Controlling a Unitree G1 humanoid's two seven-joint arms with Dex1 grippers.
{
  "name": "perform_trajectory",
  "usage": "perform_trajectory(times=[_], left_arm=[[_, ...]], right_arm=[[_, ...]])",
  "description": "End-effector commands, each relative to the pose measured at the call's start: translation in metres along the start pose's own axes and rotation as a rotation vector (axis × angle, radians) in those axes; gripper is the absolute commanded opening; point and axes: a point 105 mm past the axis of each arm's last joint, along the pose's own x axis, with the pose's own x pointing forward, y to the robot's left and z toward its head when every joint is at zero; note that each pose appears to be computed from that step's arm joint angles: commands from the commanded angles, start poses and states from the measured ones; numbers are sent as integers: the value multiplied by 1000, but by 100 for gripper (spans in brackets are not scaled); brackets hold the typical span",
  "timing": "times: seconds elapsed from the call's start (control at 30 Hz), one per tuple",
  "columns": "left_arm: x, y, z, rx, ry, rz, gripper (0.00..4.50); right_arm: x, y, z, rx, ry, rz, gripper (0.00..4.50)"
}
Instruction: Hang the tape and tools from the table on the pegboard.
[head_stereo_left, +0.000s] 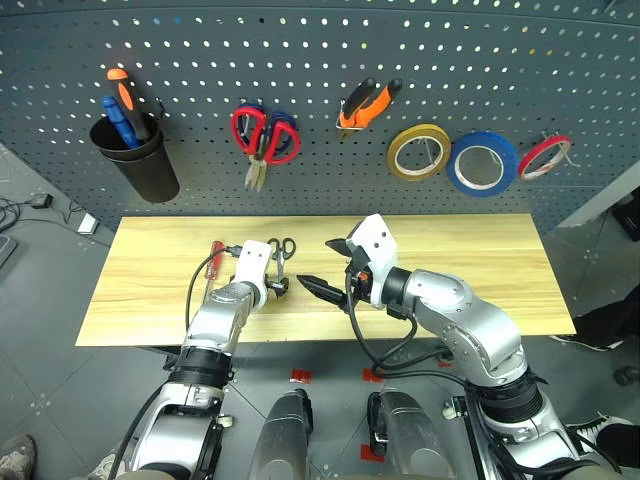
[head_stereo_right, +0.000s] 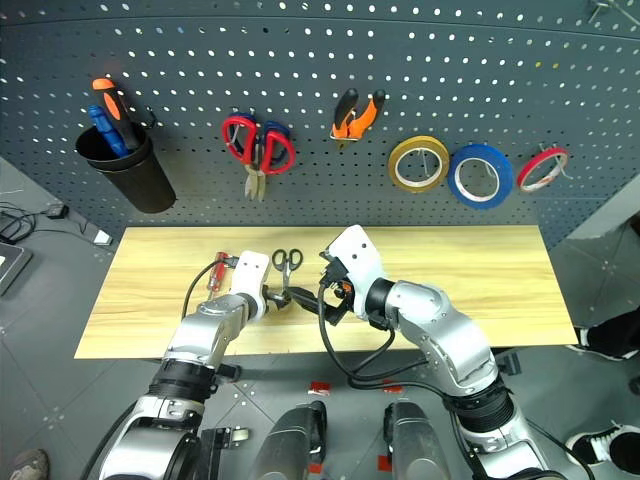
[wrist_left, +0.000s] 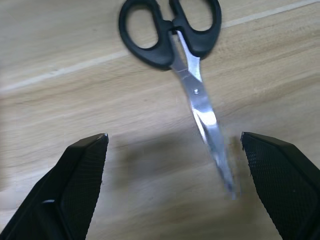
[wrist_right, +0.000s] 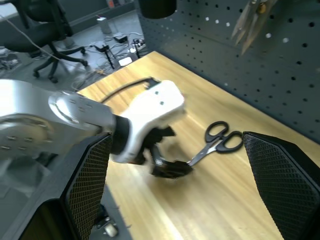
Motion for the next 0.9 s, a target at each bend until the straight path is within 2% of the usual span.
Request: perform_trajectory(times=[0.03, 0.17, 0.53, 0.67, 0.77, 0.9], left_arm=[[7, 3, -1, 7, 12, 26, 450], [15, 4, -8, 27, 42, 27, 360], [21, 2, -15, 28, 40, -32, 18], [13, 7, -11, 130, -27, -55, 18], [-3, 11, -2, 210, -112, -52, 18], [-41, 7, 31, 357, -366, -30, 18]], right_arm=[[-6, 10, 13, 0, -48, 46, 445], [-11, 13, 15, 18, -45, 71, 450], [-24, 5, 6, 49, -1, 39, 450], [-27, 5, 4, 4, 12, 17, 450], [-28, 1, 10, -105, -3, -25, 450], [-31, -5, 33, -266, -91, -97, 450]])
